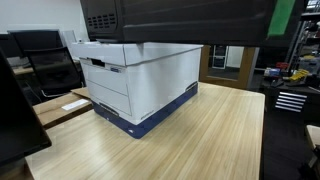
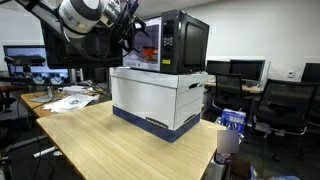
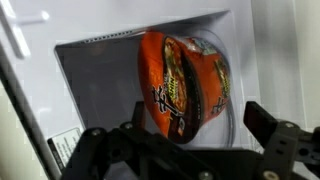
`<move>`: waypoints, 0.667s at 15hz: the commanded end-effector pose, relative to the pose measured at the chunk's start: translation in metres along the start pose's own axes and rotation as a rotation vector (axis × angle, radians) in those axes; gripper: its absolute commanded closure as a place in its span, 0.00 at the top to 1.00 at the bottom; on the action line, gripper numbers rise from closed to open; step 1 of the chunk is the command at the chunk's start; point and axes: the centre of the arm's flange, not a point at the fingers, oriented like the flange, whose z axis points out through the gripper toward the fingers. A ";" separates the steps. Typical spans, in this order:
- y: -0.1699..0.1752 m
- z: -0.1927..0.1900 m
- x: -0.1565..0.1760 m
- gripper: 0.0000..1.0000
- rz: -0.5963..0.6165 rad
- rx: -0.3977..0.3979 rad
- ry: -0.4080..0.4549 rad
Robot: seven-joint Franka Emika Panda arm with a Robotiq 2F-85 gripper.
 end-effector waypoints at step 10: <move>0.008 0.043 0.008 1.00 0.028 -0.011 0.029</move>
